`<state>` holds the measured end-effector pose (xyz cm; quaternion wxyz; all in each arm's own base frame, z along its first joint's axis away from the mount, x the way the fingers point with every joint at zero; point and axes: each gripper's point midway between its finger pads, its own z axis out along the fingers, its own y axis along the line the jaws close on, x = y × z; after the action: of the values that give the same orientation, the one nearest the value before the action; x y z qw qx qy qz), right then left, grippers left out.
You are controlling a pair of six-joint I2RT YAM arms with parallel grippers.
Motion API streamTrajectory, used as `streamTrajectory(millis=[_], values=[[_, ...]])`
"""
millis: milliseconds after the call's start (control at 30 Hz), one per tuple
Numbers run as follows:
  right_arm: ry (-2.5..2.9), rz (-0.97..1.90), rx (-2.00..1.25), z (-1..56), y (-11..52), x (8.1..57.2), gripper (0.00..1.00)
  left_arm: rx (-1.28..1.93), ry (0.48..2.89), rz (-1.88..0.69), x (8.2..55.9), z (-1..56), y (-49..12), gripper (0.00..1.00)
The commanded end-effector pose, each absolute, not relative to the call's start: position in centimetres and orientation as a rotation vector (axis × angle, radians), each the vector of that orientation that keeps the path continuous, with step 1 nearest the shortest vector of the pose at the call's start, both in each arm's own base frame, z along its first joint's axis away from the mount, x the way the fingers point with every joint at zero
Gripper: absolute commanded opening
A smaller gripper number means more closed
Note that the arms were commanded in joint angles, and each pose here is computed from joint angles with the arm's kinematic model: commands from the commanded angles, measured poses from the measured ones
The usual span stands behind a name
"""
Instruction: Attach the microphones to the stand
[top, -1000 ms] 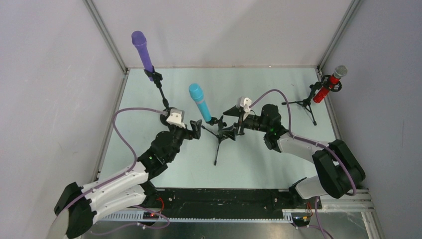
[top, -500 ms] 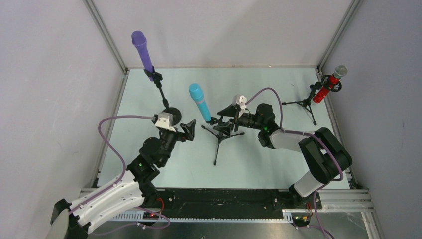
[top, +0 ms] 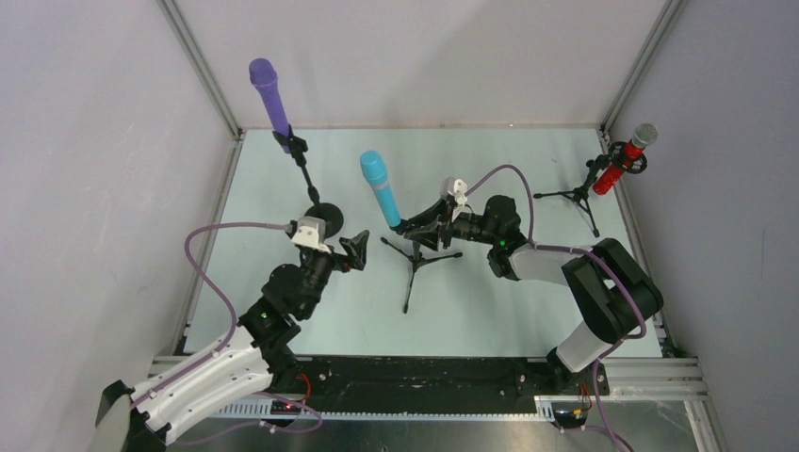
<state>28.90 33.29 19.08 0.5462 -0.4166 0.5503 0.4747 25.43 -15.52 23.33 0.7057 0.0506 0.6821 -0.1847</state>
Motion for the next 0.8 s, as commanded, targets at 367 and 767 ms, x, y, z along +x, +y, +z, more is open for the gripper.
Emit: streamTrajectory(millis=[367,767], values=[[1.122,1.116,-1.003,25.2,33.7,27.9,0.0,0.074,1.503,-0.42,25.2,23.2,-14.9,0.93],[1.05,1.067,-0.996,29.9,33.2,26.7,0.0,0.086,1.514,-0.438,25.1,22.7,-15.2,0.93]])
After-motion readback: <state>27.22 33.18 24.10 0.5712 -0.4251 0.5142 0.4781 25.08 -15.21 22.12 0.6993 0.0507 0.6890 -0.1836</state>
